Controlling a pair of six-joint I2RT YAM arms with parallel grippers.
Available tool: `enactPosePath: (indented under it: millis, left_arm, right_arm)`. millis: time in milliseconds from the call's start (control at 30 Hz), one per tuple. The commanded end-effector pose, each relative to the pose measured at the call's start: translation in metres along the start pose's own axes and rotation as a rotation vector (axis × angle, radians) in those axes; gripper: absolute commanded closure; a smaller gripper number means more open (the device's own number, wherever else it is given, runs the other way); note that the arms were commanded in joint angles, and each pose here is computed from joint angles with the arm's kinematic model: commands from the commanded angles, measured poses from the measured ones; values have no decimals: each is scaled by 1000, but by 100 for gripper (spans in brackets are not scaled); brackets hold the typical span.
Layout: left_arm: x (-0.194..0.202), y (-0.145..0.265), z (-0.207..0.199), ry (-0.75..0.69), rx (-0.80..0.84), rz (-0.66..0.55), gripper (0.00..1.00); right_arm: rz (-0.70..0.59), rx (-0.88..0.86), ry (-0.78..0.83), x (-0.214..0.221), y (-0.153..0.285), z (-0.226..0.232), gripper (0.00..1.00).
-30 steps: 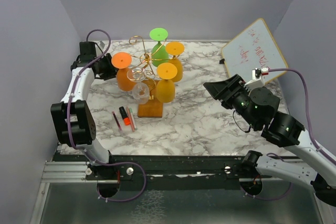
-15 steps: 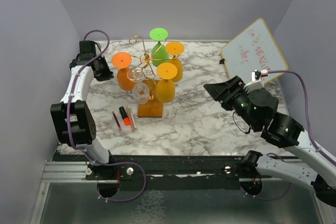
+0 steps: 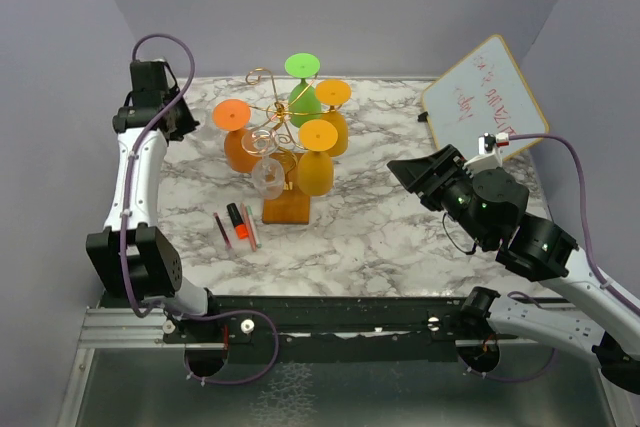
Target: Place the wine glass upside down on the wine glass rack
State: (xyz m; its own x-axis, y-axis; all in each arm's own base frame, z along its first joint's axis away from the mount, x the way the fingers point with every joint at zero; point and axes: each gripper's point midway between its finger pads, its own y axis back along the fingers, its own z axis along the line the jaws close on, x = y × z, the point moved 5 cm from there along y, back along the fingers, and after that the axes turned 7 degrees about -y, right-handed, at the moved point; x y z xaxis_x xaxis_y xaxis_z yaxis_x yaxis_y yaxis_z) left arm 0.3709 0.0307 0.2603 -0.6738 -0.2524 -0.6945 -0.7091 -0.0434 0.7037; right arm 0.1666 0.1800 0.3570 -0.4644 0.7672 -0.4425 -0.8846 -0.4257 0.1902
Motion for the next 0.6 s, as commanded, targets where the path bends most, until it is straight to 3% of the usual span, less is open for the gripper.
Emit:
enactPosePath:
  millis: [0, 233, 567]
  left_arm:
    - [-38, 53, -4, 13, -9, -193, 100]
    - [-74, 123, -8, 69, -21, -411, 100]
    - [-103, 229, -41, 118, 206, -635, 100]
  right_arm:
    - [-32, 21, 1, -5, 2, -2, 34]
    - [-36, 14, 4, -7, 3, 1, 34]
    - [-79, -45, 5, -16, 5, 12, 34]
